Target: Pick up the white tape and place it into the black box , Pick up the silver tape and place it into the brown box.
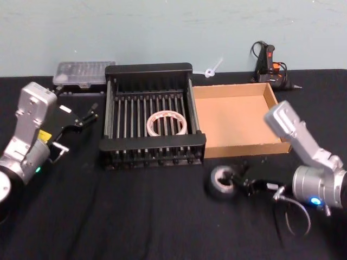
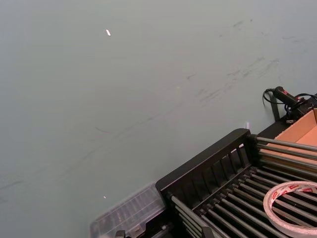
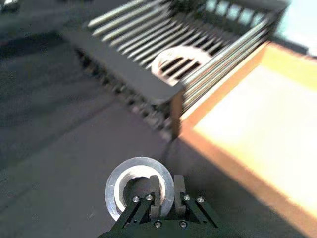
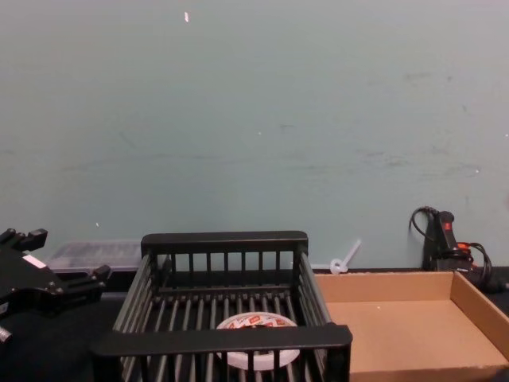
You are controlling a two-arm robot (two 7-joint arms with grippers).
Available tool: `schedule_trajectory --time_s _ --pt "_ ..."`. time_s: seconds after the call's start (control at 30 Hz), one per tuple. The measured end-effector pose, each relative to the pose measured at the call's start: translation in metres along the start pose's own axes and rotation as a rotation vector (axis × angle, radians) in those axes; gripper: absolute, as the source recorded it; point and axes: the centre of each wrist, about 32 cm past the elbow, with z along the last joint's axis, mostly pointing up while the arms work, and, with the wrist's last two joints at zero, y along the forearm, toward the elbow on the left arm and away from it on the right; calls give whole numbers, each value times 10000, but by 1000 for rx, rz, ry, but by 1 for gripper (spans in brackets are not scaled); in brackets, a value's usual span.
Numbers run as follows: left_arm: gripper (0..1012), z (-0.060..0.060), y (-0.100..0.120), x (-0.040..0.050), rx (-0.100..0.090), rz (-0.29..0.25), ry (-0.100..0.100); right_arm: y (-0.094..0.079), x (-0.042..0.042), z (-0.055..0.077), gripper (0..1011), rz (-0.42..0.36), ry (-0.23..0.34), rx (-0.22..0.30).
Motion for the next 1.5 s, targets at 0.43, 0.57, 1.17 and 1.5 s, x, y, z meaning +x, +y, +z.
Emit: schedule_trajectory --time_s 0.43,0.57,1.17,1.5 --pt "1001 0 0 0 0 0 0 17 252 230 176 -221 -6 137" --pt "1002 0 0 0 0 0 0 85 335 280 176 -278 -12 139" --pt "1001 0 0 0 0 0 0 344 518 349 176 -371 -9 122" --pt "1001 0 0 0 0 0 0 335 510 345 176 -369 -11 123"
